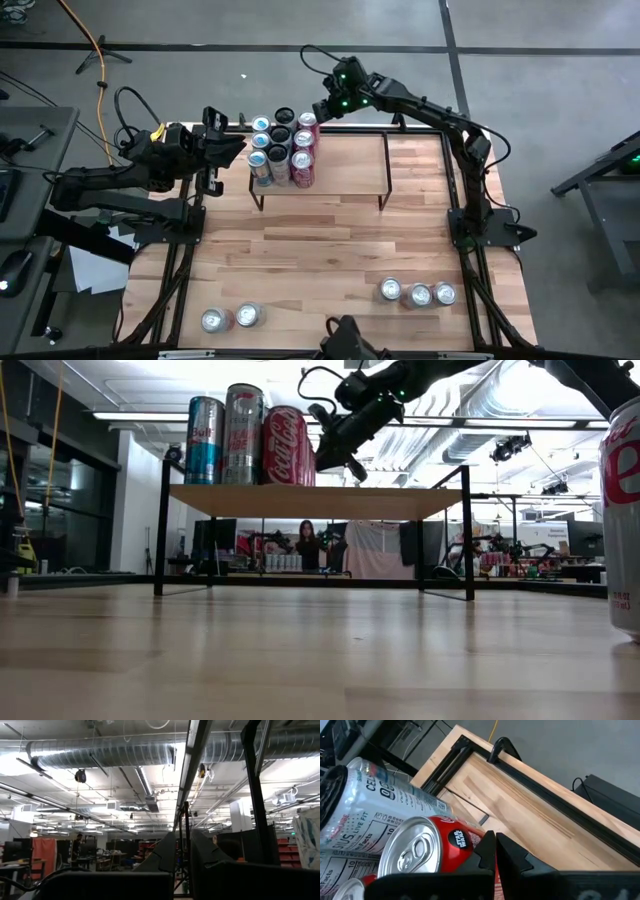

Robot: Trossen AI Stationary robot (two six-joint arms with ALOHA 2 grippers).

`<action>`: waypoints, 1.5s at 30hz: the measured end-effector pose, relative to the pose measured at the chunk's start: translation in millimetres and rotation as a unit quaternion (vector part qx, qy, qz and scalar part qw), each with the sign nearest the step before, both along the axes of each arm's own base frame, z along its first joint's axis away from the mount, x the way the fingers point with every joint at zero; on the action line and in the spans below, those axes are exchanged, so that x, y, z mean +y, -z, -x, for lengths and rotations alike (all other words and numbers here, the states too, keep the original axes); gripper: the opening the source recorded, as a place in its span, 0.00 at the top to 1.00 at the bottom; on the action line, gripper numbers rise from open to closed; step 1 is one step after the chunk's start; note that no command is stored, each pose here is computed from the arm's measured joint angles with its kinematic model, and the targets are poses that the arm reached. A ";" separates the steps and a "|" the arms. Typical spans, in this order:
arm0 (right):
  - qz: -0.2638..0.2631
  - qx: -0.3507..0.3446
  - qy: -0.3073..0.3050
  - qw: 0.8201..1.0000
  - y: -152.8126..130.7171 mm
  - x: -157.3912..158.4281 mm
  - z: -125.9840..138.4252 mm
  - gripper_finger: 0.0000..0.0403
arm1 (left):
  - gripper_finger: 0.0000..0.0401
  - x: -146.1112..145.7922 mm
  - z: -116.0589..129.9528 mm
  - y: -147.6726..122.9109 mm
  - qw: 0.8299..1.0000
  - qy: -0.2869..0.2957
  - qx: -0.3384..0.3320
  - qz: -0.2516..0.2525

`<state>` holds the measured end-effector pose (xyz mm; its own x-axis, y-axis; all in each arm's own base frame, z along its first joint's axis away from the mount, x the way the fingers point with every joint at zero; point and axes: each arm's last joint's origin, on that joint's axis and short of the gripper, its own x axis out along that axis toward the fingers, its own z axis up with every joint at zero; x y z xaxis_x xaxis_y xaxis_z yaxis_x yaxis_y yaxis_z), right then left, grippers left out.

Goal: Place canned beverage on shelf
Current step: Put the red-white soda can aligned with the other red-white soda cans on the shelf, then put the middle red-silver soda can on the shelf

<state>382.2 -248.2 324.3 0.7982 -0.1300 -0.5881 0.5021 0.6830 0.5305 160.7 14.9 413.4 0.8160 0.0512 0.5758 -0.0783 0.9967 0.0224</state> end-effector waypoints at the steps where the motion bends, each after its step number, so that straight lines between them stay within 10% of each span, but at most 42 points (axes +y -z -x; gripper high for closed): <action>1: 0.000 0.000 -0.001 1.000 0.0 0.7 -0.4 1.00 | 1.00 0.0 0.0 0.0 1.000 0.001 0.000 0.002; 15: 0.015 0.001 -0.016 1.000 -0.8 1.5 -0.1 1.00 | 1.00 0.0 1.1 -0.5 1.000 0.000 -0.001 0.003; 24: 0.098 0.027 -0.012 0.995 -45.6 -7.0 55.2 1.00 | 1.00 6.4 28.4 8.5 0.990 -0.095 0.083 0.057; 33: 0.174 0.067 -0.080 0.979 -87.3 60.5 91.7 1.00 | 1.00 1.1 55.5 30.4 0.991 -0.055 0.099 0.066; 45: 0.181 -0.106 -0.097 0.973 -69.5 204.2 125.1 1.00 | 1.00 -5.7 43.5 66.5 0.985 0.000 0.141 0.102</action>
